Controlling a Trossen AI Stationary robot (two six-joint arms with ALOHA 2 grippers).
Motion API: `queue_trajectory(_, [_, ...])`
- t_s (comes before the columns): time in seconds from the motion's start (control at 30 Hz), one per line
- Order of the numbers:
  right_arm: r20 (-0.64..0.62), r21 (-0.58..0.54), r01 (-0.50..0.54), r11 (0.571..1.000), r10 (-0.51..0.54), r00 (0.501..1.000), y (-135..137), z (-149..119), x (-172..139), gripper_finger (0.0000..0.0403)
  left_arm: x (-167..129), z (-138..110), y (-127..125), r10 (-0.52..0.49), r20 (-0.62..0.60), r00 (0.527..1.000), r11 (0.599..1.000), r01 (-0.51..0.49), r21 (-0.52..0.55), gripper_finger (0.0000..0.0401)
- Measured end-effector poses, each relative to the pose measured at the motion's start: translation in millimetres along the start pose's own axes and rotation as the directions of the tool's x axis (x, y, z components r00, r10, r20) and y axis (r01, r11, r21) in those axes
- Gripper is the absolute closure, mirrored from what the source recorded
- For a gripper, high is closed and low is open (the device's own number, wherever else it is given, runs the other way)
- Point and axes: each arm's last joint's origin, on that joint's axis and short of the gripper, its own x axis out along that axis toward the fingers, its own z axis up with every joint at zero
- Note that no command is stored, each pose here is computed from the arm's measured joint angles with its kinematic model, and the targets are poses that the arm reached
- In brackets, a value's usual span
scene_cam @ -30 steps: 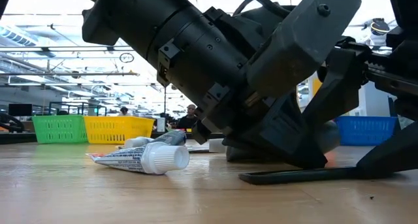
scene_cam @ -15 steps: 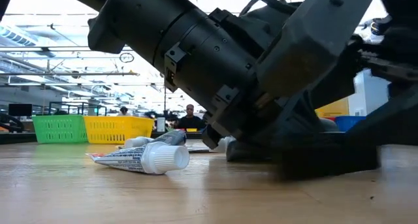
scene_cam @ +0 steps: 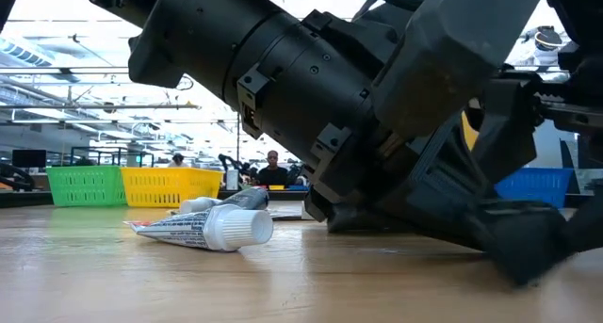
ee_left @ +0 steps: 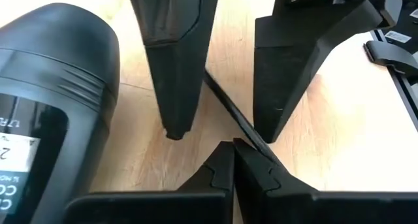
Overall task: Pick & Place Travel size toiletries
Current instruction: Put the comb into the blue bin
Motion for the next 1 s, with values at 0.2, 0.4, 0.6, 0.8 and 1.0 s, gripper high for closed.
queue_trajectory(0.2, [-0.021, 0.033, -0.05, 0.998, 0.051, 0.998, 0, -2, 1, 0.0219, 0, 0, 0, 0.001, 0.001, 1.0, 1.0, -0.001, 0.0, 0.0387])
queue_trajectory(0.4, [-0.038, 0.022, -0.075, 0.997, 0.076, 0.996, 1, -4, 0, 0.0307, 0, 0, 0, 0.002, 0.006, 1.0, 1.0, -0.002, 0.006, 0.0392])
queue_trajectory(0.6, [-0.042, 0.011, -0.1, 0.995, 0.1, 0.994, 2, -4, 0, 0.0373, -9, 6, -3, -0.002, -0.021, 1.0, 0.999, 0.003, 0.032, 0.0393])
queue_trajectory(0.8, [-0.037, 0.047, -0.196, 0.979, 0.198, 0.98, 2, 2, -10, 0.0394, -39, 18, -14, 0.018, -0.07, 0.997, 0.997, -0.013, 0.071, 0.0397])
queue_trajectory(1.0, [-0.022, 0.107, -0.117, 0.987, 0.12, 0.993, -8, 22, -54, 0.0395, -80, 19, -31, 0.223, -0.043, 0.974, 0.965, -0.214, 0.154, 0.039])
